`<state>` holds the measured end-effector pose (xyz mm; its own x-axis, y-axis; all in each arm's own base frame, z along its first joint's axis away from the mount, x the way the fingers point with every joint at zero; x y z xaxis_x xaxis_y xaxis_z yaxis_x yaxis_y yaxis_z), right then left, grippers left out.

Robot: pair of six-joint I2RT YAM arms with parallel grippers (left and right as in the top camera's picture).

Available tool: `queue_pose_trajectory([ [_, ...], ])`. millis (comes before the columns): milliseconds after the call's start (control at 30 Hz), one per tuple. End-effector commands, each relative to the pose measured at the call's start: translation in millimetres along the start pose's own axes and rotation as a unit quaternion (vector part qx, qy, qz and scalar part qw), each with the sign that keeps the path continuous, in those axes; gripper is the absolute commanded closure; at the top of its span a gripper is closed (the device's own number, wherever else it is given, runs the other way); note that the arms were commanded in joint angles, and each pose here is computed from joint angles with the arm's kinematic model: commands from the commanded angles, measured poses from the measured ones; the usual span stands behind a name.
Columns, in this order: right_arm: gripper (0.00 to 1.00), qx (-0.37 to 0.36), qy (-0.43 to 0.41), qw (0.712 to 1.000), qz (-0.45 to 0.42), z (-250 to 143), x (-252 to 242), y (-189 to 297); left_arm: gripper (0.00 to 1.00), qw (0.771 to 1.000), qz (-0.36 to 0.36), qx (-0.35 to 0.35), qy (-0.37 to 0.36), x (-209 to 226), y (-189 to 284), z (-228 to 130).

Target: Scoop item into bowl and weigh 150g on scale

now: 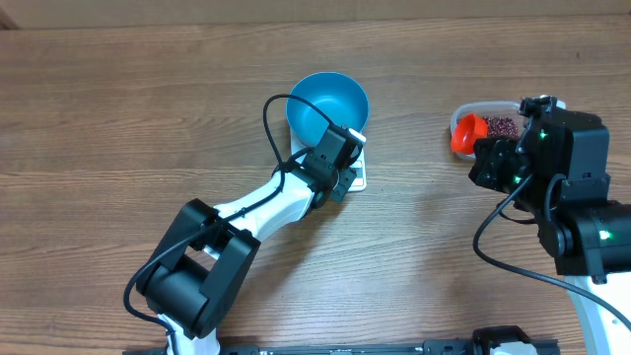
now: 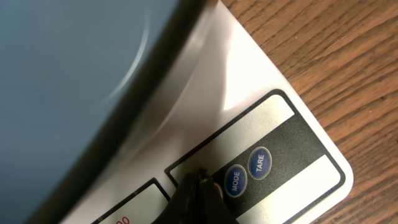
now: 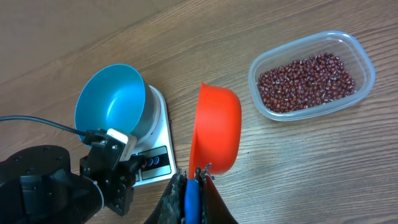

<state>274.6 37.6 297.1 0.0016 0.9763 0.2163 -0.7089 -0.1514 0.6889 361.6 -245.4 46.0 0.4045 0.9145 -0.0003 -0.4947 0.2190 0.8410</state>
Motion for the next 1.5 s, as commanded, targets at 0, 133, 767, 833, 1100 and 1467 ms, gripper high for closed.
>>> queue_pose_trajectory([
  [0,0.96,-0.021,0.005,1.0,0.0,9.9,2.2,8.8,0.96,0.999,-0.01,0.046,-0.02,-5.4,-16.7,-27.3],
  [133,0.96,-0.021,0.005,1.0,0.0,10.1,2.2,8.8,0.96,0.998,-0.01,0.052,-0.025,-4.9,-16.5,-29.6],
  [767,0.96,-0.02,0.005,1.0,0.0,9.8,2.2,8.8,0.96,0.997,-0.012,0.061,-0.053,-13.7,-14.7,-35.0],
  [833,0.96,-0.02,0.005,1.0,0.0,9.8,2.2,8.8,0.96,0.997,-0.011,0.06,-0.052,-13.3,-14.6,-34.8],
  [1100,0.96,-0.019,0.005,1.0,-0.001,9.2,2.0,8.8,0.96,0.996,-0.016,0.076,-0.039,-13.6,9.4,-30.0],
  [1467,0.96,-0.021,0.005,1.0,0.0,10.1,2.2,8.8,0.0,0.998,-0.06,0.032,-0.003,-15.3,107.9,-4.5],
])
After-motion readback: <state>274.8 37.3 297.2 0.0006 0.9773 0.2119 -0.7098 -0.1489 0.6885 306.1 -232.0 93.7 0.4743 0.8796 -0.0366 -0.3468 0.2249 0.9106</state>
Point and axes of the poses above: each gripper's point midway between its finger pads, its own y axis back along the fingers, its own x axis along the line the jaws close on, z = x × y, the point moved 3 cm from there along y, back along the fingers, and after that the axes turned 11 degrees about y, right-handed, at the moved point
